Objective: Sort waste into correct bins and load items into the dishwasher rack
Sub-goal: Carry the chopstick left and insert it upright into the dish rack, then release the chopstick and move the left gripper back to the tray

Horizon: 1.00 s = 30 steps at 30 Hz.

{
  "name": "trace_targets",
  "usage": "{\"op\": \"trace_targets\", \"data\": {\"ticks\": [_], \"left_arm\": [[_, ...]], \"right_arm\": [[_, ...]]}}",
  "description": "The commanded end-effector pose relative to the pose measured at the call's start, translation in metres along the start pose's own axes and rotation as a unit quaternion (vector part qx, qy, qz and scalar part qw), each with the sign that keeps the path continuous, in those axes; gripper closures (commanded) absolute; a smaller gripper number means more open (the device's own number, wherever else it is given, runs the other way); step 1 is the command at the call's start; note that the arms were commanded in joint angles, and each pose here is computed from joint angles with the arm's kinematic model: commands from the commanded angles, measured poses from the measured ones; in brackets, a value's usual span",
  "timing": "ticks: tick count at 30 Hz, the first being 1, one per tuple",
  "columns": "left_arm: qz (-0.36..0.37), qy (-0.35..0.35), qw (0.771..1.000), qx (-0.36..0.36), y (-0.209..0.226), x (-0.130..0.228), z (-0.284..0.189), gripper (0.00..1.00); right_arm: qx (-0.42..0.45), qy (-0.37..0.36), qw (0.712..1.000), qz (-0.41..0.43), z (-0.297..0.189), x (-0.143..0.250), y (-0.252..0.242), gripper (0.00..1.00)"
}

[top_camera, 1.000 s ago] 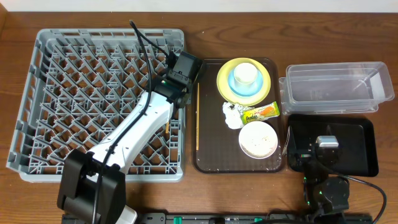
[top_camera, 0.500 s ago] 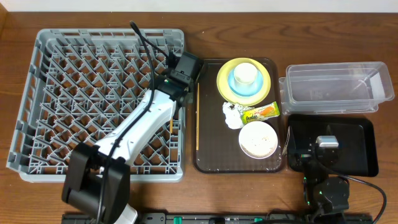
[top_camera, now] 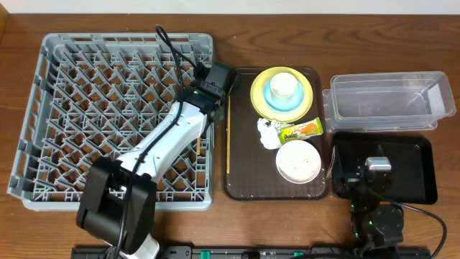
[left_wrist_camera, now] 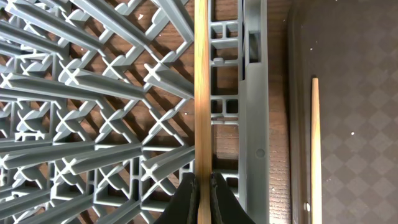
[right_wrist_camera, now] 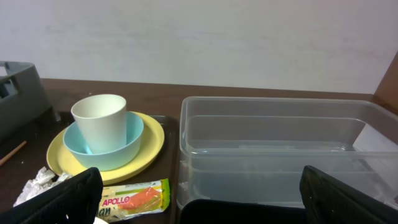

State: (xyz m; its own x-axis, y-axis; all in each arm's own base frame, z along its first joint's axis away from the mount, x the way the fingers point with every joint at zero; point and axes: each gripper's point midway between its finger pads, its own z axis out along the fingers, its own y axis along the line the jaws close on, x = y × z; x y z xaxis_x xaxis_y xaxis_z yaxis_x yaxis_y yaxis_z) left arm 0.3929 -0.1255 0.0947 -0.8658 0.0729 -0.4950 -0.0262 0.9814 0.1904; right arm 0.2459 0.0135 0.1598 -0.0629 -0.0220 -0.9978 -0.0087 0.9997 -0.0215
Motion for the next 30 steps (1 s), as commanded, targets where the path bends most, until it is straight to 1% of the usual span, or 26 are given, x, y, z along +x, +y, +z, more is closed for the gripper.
{"op": "trace_targets", "data": {"ticks": [1,4,13,14,17,21,22,23,28,30], "left_arm": [[-0.008,0.010,1.000,0.010,-0.0032,0.0046,0.0033,0.92],[-0.009,0.013,1.000,0.026,-0.0088,0.0052,0.0031,0.92],[-0.012,0.014,0.999,0.027,-0.0071,0.0049,0.0038,0.92],[-0.012,0.014,0.999,0.027,-0.0071,0.0049,0.0038,0.91],[-0.012,0.017,0.999,0.036,-0.0101,0.0059,0.0035,0.84],[-0.012,0.018,0.999,0.038,-0.0108,0.0060,0.0035,0.83],[-0.012,0.018,0.999,0.038,-0.0108,0.0060,0.0035,0.79],[-0.012,0.018,0.999,0.037,-0.0108,0.0060,0.0035,0.78],[-0.015,0.017,0.999,0.036,-0.0081,0.0048,0.0031,0.78],[-0.019,0.013,0.999,0.037,-0.0055,0.0024,-0.0001,0.81]], "right_arm": [[0.004,0.003,1.000,-0.002,0.0002,0.0016,-0.0017,0.01],[0.004,0.003,1.000,-0.002,0.0002,0.0016,-0.0017,0.01],[0.004,0.003,1.000,-0.002,0.0002,0.0016,-0.0017,0.01],[0.004,0.003,1.000,-0.002,0.0002,0.0016,-0.0017,0.01],[0.004,0.003,1.000,-0.002,0.0002,0.0016,-0.0017,0.01],[0.004,0.003,1.000,-0.002,0.0002,0.0016,-0.0017,0.01],[0.004,0.003,1.000,-0.002,0.0002,0.0016,-0.0017,0.01],[0.004,0.003,1.000,-0.002,0.0002,0.0016,-0.0017,0.01],[0.004,0.003,1.000,-0.002,0.0002,0.0016,-0.0017,0.01],[0.004,0.003,1.000,-0.002,0.0002,0.0016,-0.0017,0.01]]}}
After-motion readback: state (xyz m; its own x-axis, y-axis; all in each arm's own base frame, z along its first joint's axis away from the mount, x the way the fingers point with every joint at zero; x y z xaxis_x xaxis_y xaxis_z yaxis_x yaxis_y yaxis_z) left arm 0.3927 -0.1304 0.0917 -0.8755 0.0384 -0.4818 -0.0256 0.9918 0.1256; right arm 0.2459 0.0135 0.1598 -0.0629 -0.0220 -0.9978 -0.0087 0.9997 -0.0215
